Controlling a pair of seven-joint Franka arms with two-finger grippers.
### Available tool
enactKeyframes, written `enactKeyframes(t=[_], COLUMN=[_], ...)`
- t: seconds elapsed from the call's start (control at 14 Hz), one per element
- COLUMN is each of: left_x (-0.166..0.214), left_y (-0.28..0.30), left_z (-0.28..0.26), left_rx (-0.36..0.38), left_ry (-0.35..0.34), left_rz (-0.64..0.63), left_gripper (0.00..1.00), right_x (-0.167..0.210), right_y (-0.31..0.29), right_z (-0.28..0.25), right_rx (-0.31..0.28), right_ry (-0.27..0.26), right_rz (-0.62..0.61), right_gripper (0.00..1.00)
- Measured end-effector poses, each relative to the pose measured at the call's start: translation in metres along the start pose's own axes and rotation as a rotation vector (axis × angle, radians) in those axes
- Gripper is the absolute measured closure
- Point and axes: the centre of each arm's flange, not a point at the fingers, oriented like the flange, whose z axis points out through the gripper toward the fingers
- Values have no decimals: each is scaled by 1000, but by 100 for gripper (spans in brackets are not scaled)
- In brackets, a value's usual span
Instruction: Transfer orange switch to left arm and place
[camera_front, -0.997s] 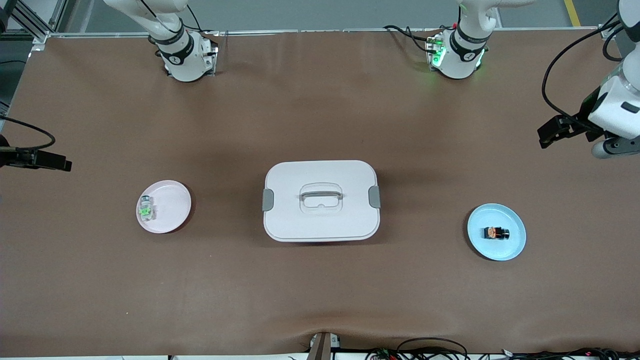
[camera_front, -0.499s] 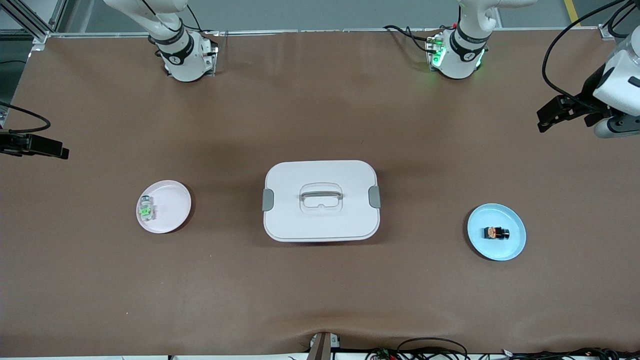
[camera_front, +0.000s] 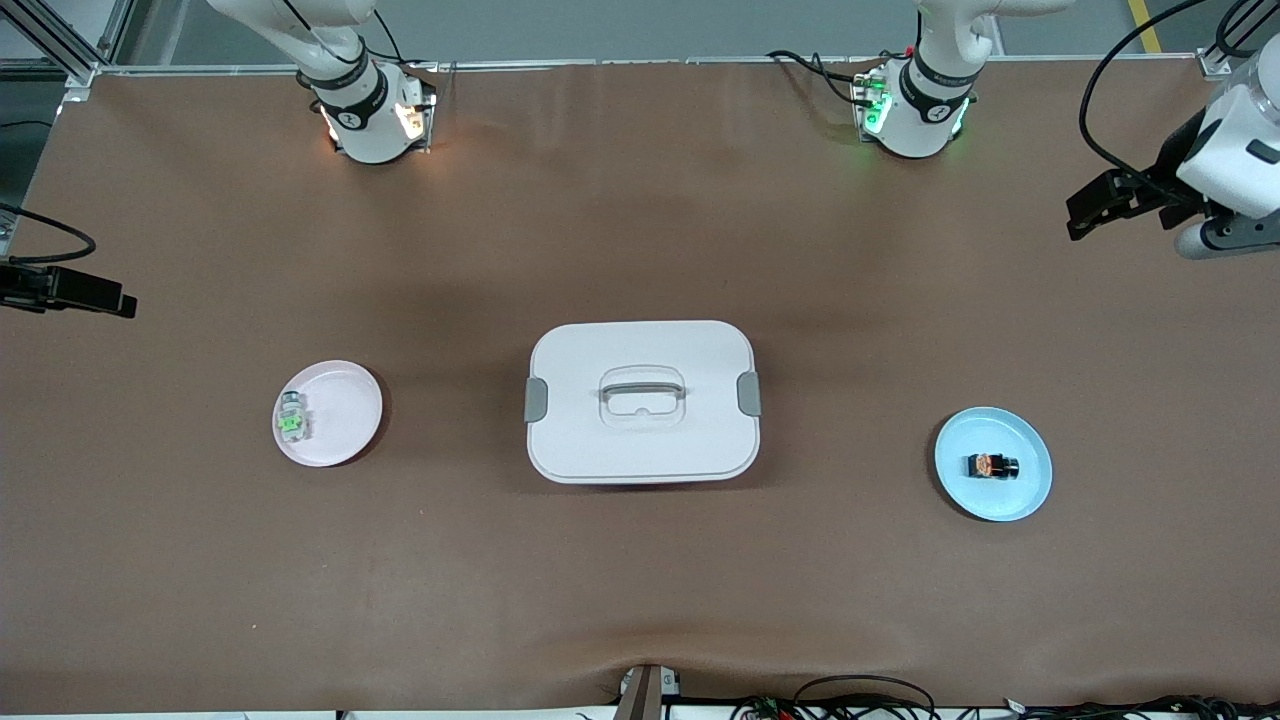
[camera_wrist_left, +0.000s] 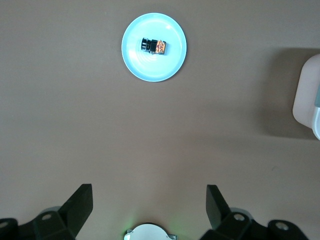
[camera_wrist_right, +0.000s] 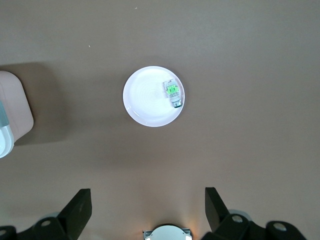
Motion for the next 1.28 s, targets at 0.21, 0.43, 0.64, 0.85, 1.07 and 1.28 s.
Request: enactKeyframes(t=[0.21, 0.43, 0.64, 0.85, 1.07, 1.28], left_x=[-4, -4, -4, -4, -4, -4], left_y=[1, 1, 1, 2, 2, 2], left_z=[-6, -6, -7, -7, -7, -8], left_rx=[-15, -18, -18, -19, -19, -19], left_ry=[9, 9, 9, 9, 10, 11], left_rz=[1, 2, 2, 3, 3, 3], left_gripper=[0, 0, 0, 0, 0, 0], right_x=[-1, -2, -5, -14, -30, -52], right_y=[0, 0, -4, -11, -7, -2], right_z=[-1, -1, 0, 3, 14, 26], right_rx=[1, 2, 0, -24, -25, -21], right_ry=[0, 0, -4, 17, 45, 50], right_rz=[0, 0, -5, 0, 8, 12], right_gripper=[0, 0, 0, 0, 0, 0])
